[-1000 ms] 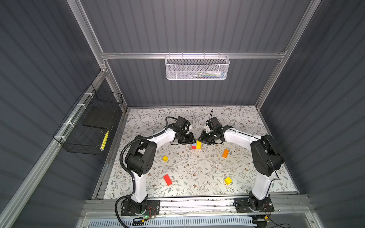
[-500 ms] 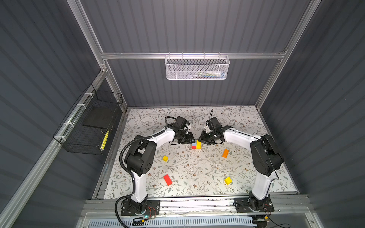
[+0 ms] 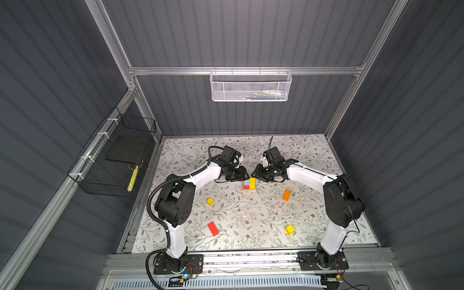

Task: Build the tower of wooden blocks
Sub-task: 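Open both grippers and lift them away from the stack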

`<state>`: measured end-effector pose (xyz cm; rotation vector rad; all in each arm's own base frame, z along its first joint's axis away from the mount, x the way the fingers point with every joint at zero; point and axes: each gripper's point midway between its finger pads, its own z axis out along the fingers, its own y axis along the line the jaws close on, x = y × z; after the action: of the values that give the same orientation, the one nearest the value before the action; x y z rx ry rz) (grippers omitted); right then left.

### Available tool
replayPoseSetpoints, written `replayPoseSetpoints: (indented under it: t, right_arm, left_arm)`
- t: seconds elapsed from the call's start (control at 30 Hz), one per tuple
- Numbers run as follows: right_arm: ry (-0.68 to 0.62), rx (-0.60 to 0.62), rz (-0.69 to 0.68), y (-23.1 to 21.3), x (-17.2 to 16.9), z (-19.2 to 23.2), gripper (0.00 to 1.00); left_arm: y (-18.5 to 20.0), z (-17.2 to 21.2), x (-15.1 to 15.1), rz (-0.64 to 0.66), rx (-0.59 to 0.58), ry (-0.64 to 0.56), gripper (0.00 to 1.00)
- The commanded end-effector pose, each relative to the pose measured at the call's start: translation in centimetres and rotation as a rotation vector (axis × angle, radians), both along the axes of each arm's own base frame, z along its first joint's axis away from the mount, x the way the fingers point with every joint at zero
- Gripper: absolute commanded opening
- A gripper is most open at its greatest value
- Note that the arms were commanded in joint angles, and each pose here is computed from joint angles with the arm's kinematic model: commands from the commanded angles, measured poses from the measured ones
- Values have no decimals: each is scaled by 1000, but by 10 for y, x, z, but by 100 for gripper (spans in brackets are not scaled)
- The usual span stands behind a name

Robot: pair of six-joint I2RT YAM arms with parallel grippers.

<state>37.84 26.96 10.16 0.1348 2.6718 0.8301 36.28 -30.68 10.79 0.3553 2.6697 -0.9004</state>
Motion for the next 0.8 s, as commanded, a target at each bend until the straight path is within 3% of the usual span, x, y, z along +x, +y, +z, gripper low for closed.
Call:
replayPoseSetpoints:
  t: [0.0,0.3,0.53,0.77]
  right_arm:
    - [-39,5,-11,-5,-2,18,40]
    - [-115,25,-31,-17,-13,45,49]
    - [-176,2,-66,-36,-26,60,57]
    - [-214,-12,-86,-47,-35,67,62]
  left_arm:
    - [12,39,-1,32,5,-64,51]
    - [80,71,-42,156,211,-95,62]
    - [136,51,-107,253,367,45,69]
    - [154,19,-160,298,435,176,72]
